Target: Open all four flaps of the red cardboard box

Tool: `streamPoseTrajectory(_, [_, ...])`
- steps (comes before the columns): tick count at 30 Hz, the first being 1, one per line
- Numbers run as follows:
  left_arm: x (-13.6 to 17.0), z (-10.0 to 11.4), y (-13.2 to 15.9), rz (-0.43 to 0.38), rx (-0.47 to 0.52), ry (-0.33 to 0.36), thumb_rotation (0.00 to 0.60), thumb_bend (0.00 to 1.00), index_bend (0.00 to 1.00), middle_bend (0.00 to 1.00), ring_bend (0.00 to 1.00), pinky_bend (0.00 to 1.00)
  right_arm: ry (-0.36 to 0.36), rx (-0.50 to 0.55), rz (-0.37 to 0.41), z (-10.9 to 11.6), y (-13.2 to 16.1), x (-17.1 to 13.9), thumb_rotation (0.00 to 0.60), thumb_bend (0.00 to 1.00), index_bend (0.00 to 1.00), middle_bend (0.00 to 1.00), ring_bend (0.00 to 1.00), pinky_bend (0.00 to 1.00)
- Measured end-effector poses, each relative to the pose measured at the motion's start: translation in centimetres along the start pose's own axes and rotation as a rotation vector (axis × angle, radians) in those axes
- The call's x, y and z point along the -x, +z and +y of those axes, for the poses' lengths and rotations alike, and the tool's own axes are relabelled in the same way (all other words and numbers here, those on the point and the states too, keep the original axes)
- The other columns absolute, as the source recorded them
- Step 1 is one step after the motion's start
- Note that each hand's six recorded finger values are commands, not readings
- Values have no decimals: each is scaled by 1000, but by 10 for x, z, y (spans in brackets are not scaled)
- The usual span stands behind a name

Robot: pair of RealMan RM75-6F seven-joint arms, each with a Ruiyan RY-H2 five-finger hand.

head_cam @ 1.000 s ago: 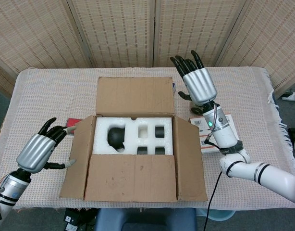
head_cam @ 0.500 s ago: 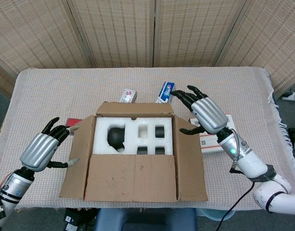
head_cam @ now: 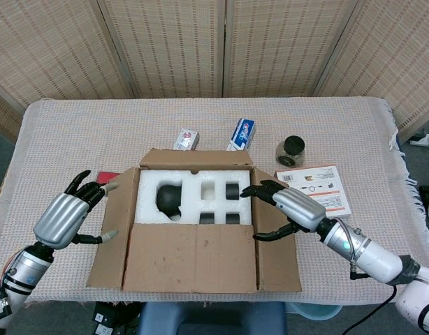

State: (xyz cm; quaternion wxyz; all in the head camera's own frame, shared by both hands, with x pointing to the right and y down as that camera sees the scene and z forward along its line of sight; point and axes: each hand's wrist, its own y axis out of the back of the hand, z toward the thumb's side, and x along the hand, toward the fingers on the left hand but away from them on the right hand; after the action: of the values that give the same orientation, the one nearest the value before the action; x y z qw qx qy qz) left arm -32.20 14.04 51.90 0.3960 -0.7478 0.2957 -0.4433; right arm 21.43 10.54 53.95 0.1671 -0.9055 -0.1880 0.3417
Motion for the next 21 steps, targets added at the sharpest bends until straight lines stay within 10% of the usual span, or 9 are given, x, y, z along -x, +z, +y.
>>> streamPoseTrajectory(21, [0, -4, 1, 2, 8, -15, 396, 246, 173, 256, 230, 0, 162, -46, 34, -35, 3, 26, 155, 46, 153, 254, 167, 0])
